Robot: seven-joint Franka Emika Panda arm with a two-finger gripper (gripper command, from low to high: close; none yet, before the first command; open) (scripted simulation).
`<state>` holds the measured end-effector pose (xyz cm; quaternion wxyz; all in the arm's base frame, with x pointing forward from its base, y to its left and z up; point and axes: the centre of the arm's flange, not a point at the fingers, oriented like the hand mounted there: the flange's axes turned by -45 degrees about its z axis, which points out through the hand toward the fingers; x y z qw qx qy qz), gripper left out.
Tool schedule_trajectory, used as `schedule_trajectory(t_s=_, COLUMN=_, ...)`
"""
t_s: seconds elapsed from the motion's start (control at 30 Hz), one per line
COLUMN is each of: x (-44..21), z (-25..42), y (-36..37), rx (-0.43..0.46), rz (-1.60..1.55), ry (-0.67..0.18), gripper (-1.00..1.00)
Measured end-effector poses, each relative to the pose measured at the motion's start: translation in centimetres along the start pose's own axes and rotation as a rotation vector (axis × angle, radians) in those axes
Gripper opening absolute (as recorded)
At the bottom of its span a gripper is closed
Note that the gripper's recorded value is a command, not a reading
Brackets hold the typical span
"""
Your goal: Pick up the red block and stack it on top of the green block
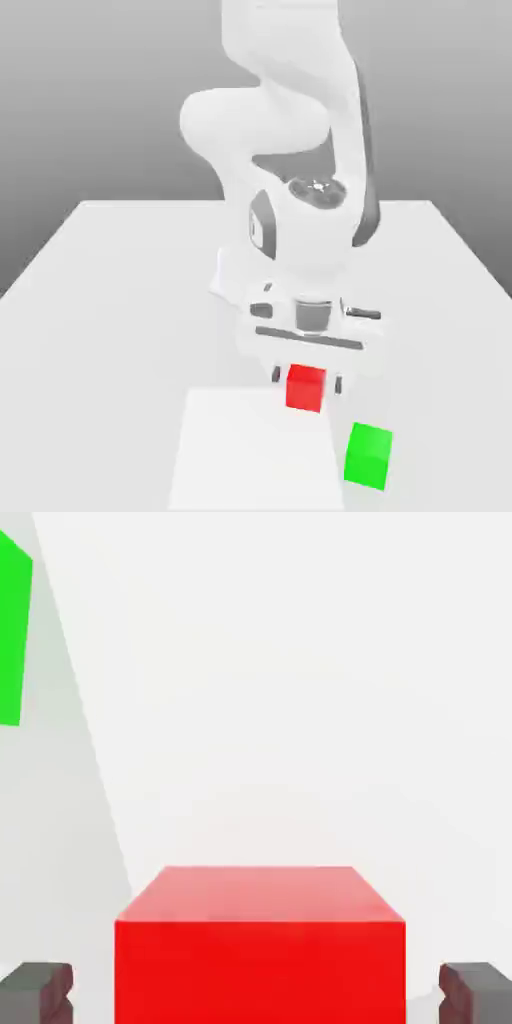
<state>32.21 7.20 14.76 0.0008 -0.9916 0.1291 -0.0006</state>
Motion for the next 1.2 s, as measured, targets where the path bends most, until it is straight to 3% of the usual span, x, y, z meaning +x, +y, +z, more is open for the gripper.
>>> schedule_trajectory(t_s=0.4, x=0.0, z=-5.6, y=0.0, rx=-0.002, rz=-0.002, ry=0.001, gripper=-1.0)
schedule_trajectory(t_s=0.87, x=8.0, z=-9.4, y=-8.2, rx=-0.01, rz=-0.61, ry=0.001, gripper=-1.0)
schedule_trajectory(t_s=1.07, x=9.0, z=-4.5, y=-9.4, rx=-0.002, rz=-0.686, ry=-0.002, gripper=-1.0)
schedule_trajectory(t_s=1.1, x=9.0, z=-3.7, y=-9.4, rx=-0.002, rz=-0.687, ry=-0.002, gripper=1.0)
schedule_trajectory(t_s=1.2, x=9.0, z=-3.7, y=-9.4, rx=-0.002, rz=-0.687, ry=-0.002, gripper=1.0)
